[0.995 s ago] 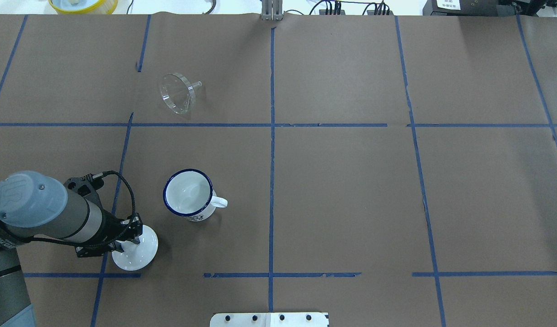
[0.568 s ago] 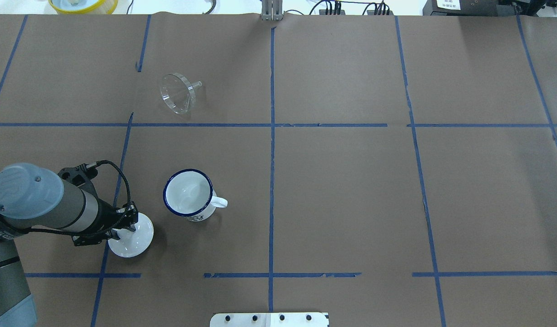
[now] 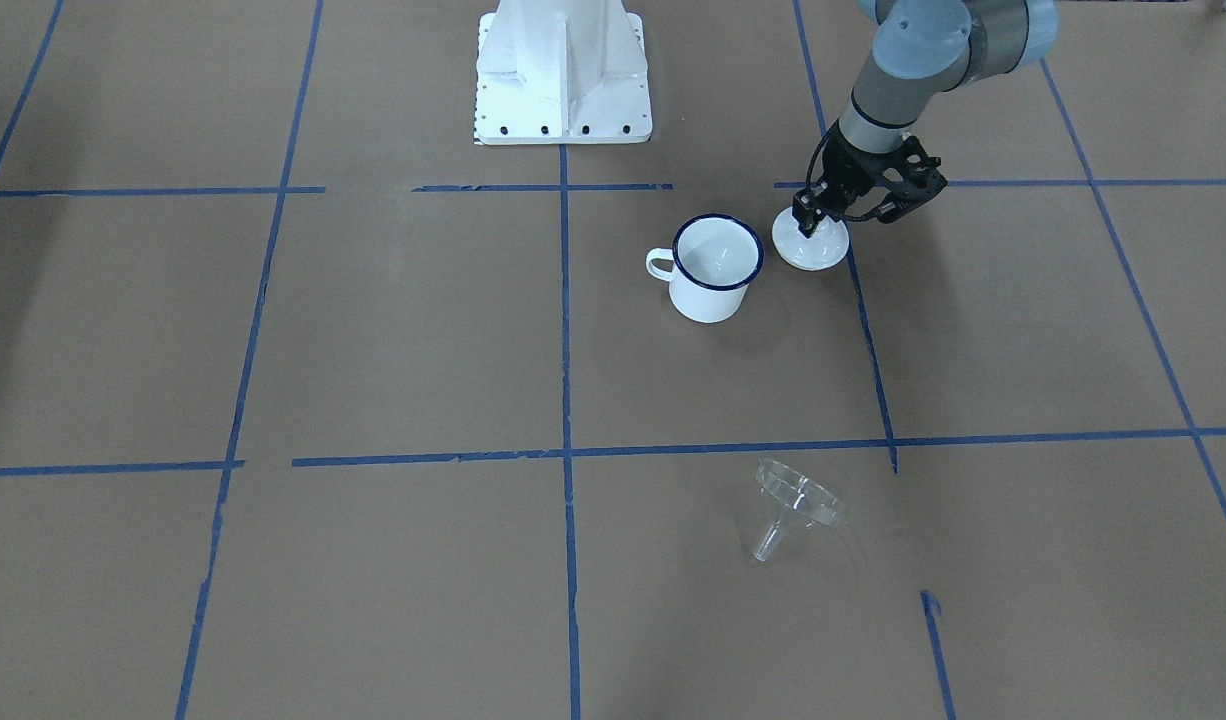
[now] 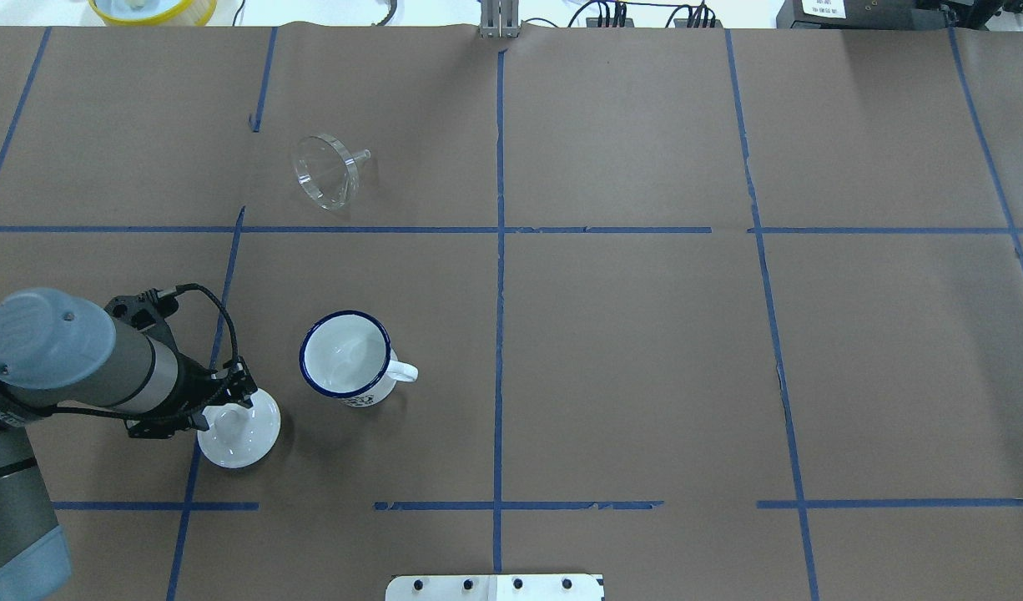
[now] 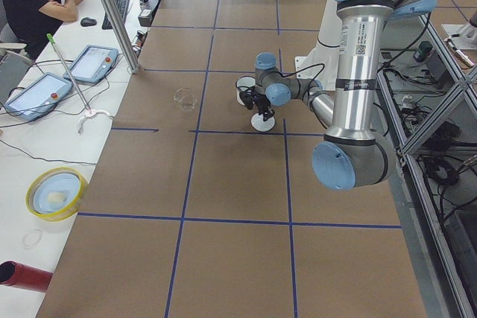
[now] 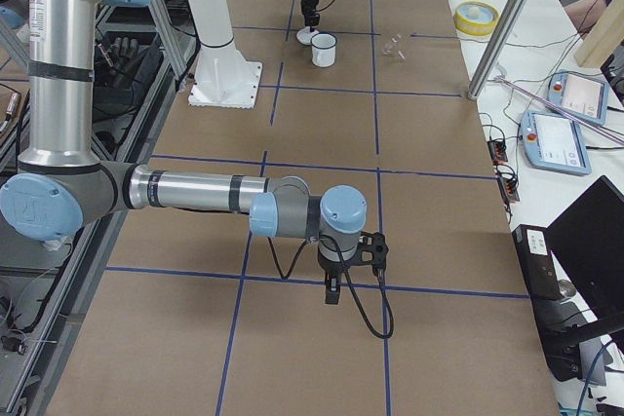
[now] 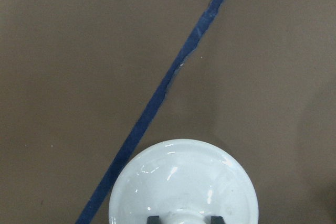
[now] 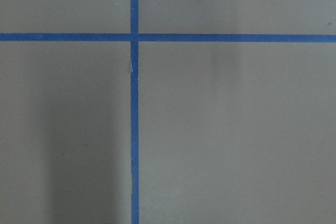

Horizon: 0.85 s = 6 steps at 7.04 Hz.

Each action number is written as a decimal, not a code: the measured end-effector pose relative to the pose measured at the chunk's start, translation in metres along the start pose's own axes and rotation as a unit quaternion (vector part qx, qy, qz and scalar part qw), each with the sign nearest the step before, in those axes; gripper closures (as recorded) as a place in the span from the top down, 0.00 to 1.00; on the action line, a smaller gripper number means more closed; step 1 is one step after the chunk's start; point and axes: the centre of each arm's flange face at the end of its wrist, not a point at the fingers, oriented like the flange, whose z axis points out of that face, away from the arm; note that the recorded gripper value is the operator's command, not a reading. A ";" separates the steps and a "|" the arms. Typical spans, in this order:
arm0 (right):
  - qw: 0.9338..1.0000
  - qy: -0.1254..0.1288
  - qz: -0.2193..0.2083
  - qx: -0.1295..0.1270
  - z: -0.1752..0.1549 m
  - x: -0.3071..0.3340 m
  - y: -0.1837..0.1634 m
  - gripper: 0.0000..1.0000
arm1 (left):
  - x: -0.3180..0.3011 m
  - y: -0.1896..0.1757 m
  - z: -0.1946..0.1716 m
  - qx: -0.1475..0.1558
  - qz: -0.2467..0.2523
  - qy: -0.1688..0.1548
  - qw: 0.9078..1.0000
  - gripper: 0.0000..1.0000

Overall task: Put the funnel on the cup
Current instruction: 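Open the left gripper and raise it toward the glass funnel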

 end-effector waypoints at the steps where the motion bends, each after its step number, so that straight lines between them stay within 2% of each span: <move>1: 1.000 0.000 0.000 0.000 0.000 0.000 0.000 1.00 | 0.000 -0.029 -0.026 0.022 0.008 0.018 1.000 1.00; 3: 1.000 0.000 0.000 0.000 0.000 0.000 0.000 1.00 | -0.004 -0.097 -0.081 0.080 0.022 0.046 0.995 1.00; 4: 1.000 0.000 0.000 0.000 0.000 0.000 0.000 1.00 | 0.002 -0.129 -0.105 0.100 0.013 0.063 0.993 1.00; 6: 1.000 0.000 0.000 0.000 0.000 0.000 0.000 1.00 | 0.040 -0.192 -0.126 0.120 -0.053 0.109 0.985 1.00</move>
